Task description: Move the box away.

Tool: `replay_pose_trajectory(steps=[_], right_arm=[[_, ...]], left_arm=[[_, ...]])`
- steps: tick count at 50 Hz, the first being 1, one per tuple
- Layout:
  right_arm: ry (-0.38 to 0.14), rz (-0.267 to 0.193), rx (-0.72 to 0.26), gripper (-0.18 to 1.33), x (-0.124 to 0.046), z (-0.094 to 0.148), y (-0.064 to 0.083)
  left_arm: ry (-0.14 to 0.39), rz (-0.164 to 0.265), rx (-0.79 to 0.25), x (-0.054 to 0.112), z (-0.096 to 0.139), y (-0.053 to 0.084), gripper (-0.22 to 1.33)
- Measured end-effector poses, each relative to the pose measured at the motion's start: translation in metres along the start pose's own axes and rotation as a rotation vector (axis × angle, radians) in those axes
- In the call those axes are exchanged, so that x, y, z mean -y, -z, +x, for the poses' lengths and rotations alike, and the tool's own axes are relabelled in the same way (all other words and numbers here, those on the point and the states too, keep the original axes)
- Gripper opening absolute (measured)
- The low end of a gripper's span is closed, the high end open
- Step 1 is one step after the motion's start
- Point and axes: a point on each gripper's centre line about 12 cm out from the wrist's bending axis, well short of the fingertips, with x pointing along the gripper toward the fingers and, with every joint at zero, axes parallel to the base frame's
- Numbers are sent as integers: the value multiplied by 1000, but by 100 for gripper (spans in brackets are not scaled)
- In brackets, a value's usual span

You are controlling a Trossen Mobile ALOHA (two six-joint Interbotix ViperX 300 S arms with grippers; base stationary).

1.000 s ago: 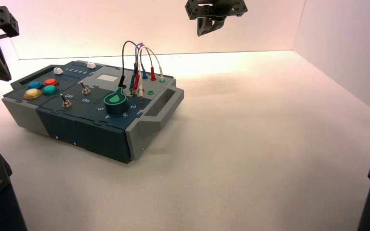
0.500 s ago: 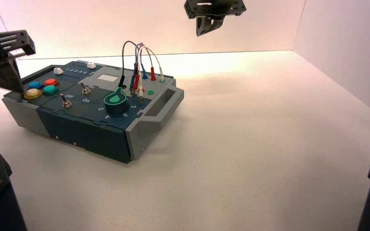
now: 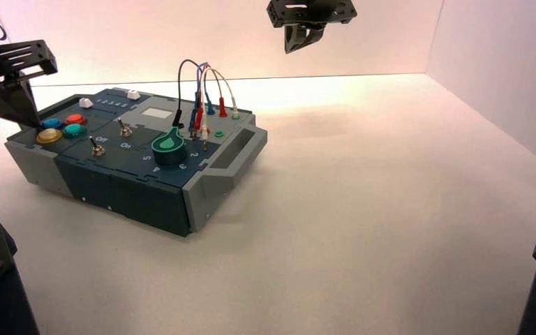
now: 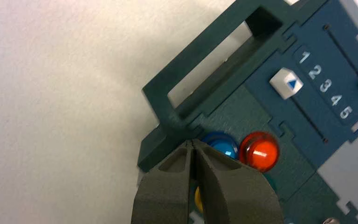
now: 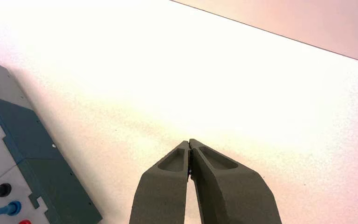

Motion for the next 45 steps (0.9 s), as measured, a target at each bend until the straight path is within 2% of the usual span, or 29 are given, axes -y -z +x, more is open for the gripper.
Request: replay_pose_trajectory(steps=[8,14,31,42,45], right_arm=[[2,2,-1,-14,1,0,0],[1,1,0,-14,1,0,0],[11,10,-1,-14,8,0,0],[11,10,1,-14,8,0,-1],[12,11,-1,-14,9,0,0]], left_arm=[[20,37,0,17,7,-10,-16],[24,47,-2,21,9,-13,-16],[21,52,2,21,9,-18,-16],[-1,20,13,5,8,-24,-16],[-4,23,12,3,8,-25,-16]])
